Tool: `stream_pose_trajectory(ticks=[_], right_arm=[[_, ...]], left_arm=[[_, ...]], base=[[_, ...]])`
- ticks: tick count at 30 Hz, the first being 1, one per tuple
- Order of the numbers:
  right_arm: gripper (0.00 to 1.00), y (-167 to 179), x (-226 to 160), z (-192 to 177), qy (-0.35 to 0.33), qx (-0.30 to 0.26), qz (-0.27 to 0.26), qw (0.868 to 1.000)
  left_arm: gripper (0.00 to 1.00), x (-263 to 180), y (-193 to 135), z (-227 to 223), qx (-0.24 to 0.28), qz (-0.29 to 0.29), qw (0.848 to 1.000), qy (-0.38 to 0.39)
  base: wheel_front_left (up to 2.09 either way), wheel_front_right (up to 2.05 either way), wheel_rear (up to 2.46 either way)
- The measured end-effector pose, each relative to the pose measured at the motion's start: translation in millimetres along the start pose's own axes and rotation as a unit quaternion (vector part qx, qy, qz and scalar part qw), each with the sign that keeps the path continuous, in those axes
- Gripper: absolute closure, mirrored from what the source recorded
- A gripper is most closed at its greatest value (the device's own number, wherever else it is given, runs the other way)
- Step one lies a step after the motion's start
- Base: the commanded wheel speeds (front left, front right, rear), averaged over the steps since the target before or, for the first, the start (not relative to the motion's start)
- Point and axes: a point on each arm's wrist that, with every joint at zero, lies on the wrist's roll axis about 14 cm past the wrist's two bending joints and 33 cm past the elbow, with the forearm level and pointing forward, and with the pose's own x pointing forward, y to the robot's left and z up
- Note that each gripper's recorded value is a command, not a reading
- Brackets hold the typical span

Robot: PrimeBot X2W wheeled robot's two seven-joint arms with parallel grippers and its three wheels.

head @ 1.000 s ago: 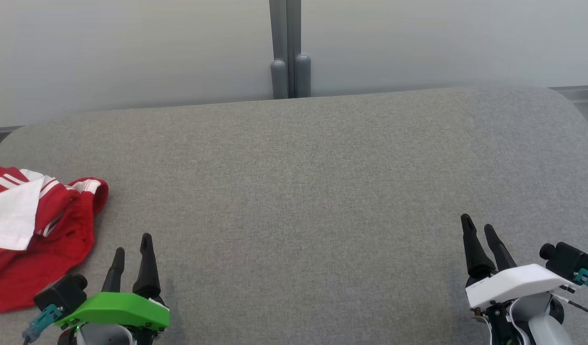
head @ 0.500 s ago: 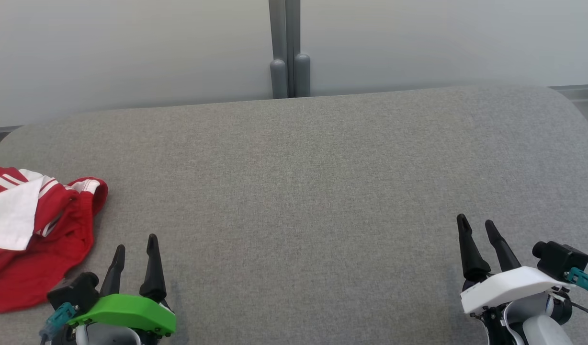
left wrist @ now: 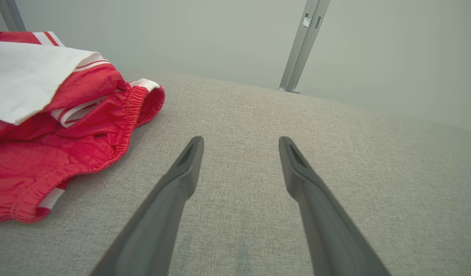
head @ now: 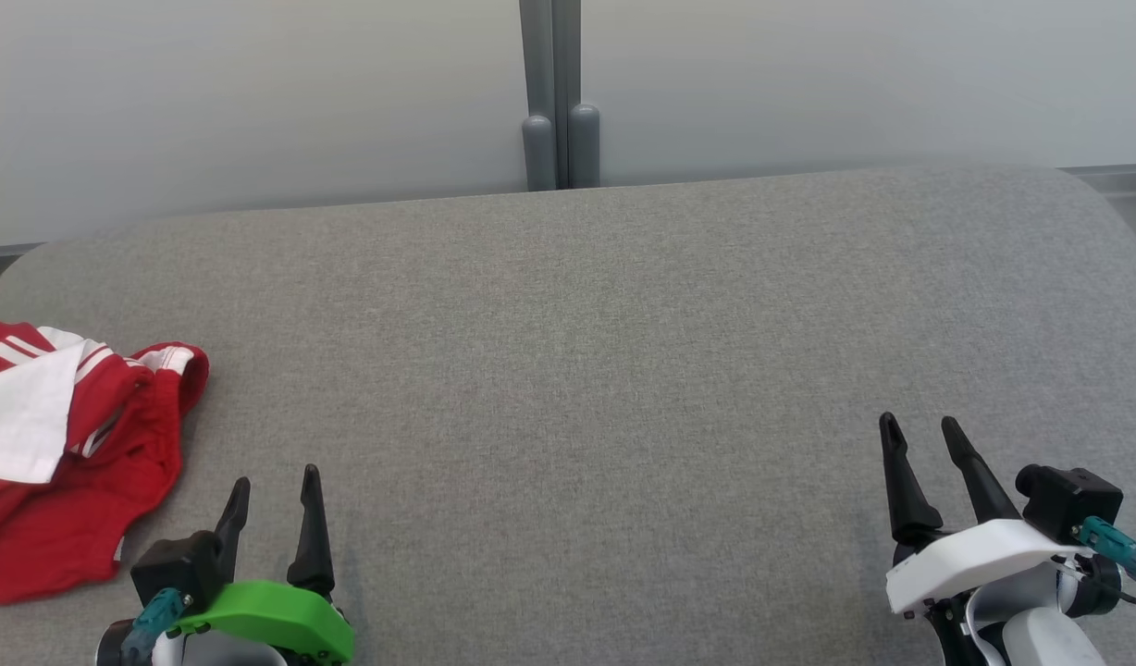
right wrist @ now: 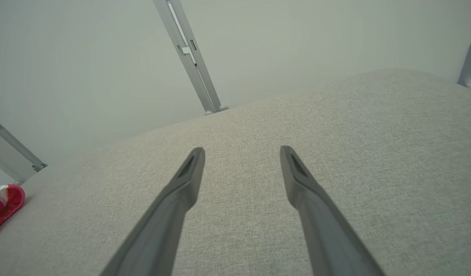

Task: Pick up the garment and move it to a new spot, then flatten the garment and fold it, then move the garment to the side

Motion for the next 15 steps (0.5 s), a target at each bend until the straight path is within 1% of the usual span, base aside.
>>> stream_pose_trajectory(ticks=[15], right_arm=[[0.0, 3.9, -0.8, 2.8, -0.009, -0.074, 0.013, 0.997]], left_arm=[[0.0, -0.1, -4.7, 0.0, 0.073, -0.01, 0.997, -0.008]], base=[[0.0, 0.0, 0.0]])
